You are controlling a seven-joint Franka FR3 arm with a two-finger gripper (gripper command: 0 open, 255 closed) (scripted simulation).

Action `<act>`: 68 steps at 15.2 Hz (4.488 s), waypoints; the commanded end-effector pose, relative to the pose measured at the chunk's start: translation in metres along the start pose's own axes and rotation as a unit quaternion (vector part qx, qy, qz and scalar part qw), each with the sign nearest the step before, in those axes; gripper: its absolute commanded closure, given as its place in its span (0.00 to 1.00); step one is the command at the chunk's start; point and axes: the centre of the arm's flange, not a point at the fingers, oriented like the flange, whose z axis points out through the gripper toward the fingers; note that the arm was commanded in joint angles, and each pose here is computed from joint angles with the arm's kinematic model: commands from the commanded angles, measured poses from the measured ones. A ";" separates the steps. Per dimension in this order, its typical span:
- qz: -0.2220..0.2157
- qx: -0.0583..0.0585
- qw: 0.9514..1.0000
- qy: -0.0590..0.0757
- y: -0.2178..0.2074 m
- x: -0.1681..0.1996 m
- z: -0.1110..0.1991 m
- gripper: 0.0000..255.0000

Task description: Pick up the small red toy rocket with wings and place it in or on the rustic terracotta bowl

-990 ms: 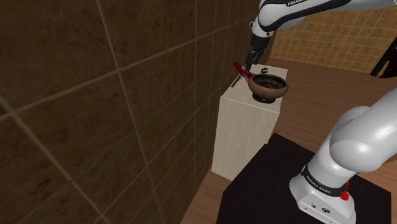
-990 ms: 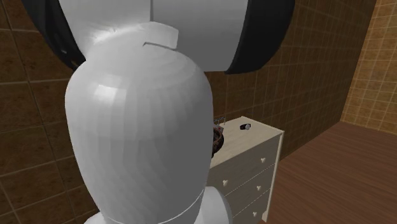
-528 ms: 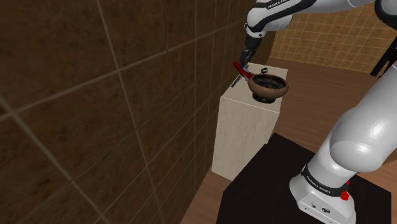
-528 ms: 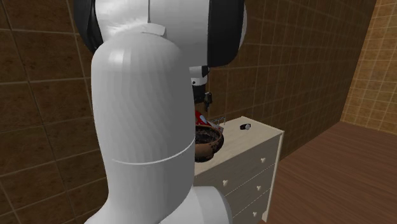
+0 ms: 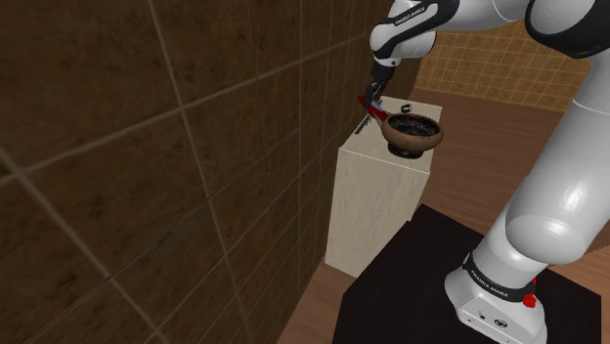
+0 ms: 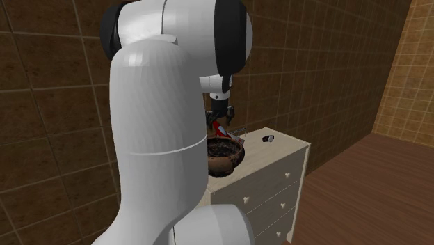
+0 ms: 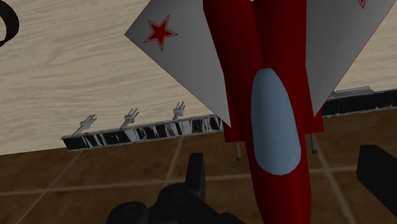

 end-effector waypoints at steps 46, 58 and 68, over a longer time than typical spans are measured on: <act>0.000 0.000 1.000 0.000 0.014 0.028 -0.125 1.00; 0.000 0.000 1.000 0.000 -0.020 -0.017 -0.176 1.00; 0.000 0.000 1.000 0.000 -0.090 -0.115 -0.207 1.00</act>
